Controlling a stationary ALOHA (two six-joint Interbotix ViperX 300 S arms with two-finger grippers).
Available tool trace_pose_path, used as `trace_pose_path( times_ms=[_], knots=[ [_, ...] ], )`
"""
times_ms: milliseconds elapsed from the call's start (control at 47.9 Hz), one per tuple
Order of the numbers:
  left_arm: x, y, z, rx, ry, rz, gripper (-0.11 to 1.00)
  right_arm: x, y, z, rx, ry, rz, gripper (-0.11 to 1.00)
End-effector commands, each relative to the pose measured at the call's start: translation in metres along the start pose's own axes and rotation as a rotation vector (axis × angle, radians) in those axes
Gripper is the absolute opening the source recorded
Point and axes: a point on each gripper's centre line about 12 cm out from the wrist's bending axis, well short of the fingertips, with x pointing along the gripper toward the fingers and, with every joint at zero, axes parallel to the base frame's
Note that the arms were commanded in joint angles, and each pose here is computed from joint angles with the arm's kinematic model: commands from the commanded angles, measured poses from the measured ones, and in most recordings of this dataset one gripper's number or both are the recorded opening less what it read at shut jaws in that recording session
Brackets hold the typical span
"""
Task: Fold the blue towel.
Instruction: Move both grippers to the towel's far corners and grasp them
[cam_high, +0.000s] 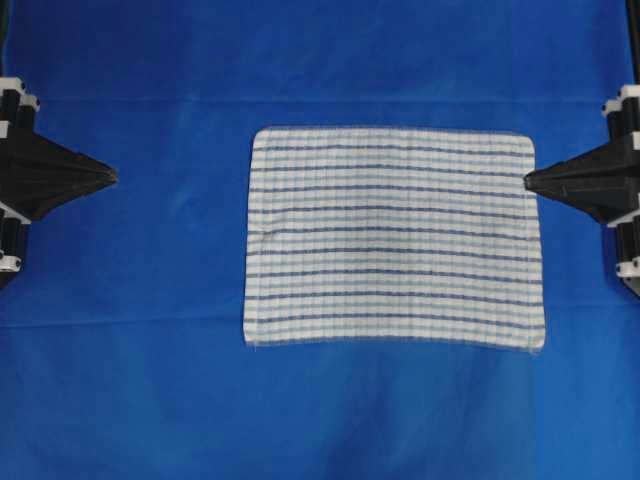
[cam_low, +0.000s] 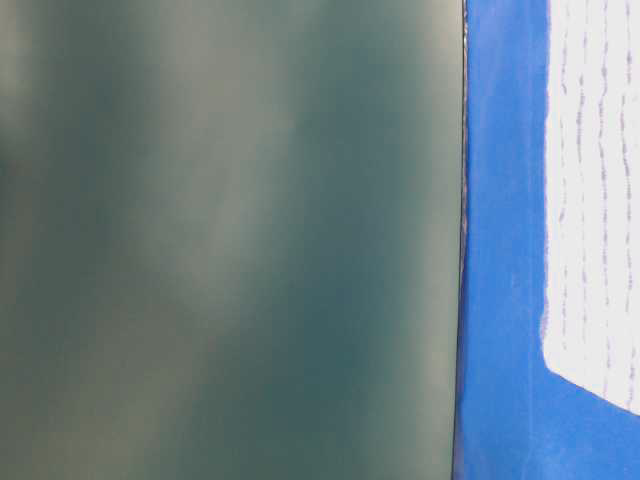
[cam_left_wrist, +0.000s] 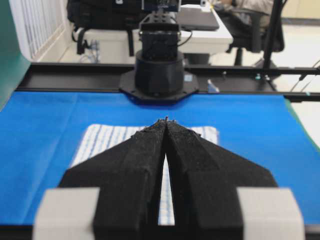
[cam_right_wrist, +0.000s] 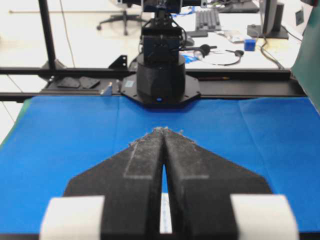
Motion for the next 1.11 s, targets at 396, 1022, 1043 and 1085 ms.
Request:
trace_pose_path(
  times_ms=[396, 1022, 1043, 1085],
  knots=[
    [0.032, 0.025, -0.027, -0.026, 0.08, 0.115, 0.0, 0.007, -0.028, -0.009, 0.057, 0.203, -0.142, 0.01],
    [0.115, 0.089, -0.114, -0.074, 0.489, 0.282, 0.8, -0.022, -0.109, -0.118, 0.32, 0.764, -0.576, 0.24],
    [0.118, 0.092, -0.118, -0.077, 0.505, 0.288, 0.84, -0.023, -0.11, -0.121, 0.325, 0.775, -0.582, 0.3],
    [0.122, 0.096, -0.124, -0.083, 0.537, 0.297, 0.88, -0.025, -0.112, -0.128, 0.336, 0.805, -0.594, 0.42]
  ],
)
